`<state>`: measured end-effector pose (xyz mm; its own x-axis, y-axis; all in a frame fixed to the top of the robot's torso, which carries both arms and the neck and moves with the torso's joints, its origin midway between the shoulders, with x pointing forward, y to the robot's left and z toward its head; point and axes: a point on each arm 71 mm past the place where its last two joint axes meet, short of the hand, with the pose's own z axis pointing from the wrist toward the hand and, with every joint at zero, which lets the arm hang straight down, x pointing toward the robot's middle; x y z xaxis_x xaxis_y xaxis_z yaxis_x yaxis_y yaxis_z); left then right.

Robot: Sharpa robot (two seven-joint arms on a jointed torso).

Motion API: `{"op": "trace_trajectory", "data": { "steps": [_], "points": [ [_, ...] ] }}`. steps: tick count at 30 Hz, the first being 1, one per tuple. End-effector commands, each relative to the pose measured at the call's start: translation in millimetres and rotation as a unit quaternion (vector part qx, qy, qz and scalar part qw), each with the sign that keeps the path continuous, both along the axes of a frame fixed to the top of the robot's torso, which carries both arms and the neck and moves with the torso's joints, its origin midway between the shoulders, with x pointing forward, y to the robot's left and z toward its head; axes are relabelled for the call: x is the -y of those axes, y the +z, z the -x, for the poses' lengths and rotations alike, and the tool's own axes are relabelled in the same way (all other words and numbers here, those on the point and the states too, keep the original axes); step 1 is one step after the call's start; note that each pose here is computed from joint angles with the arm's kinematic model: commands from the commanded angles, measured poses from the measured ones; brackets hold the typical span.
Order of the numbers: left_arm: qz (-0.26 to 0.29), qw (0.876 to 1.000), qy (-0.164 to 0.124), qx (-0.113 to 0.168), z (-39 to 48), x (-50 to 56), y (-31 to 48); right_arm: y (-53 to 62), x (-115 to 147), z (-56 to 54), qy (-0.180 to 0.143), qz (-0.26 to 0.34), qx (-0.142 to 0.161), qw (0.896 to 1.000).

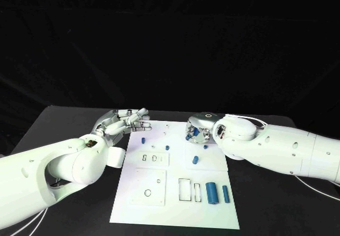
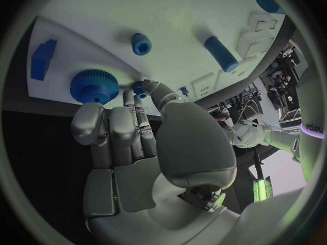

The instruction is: Assemble the parts on the task board

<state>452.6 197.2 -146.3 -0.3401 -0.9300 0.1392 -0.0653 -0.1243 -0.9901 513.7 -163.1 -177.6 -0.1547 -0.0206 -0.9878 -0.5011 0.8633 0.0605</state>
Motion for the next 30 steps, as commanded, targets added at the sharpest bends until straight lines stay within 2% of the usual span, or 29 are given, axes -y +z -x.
{"op": "trace_trajectory", "data": {
  "steps": [1,14,18,30],
  "points": [
    [0.004,1.000,-0.010,0.002,0.1,1.9,1.7,-1.4,-1,0.5,0.003,0.009,-0.002,1.000],
    [0.003,1.000,-0.011,0.000,0.0,2.0,1.5,-1.2,-2,-0.2,0.001,0.006,-0.001,1.000],
    [0.002,1.000,-0.009,-0.001,-0.4,1.3,1.3,0.6,-3,0.0,0.001,-0.002,0.008,1.000],
    [0.000,1.000,-0.006,-0.002,-1.8,-0.3,0.6,19.2,-5,4.4,0.007,-0.084,0.086,0.993]
  ]
}}
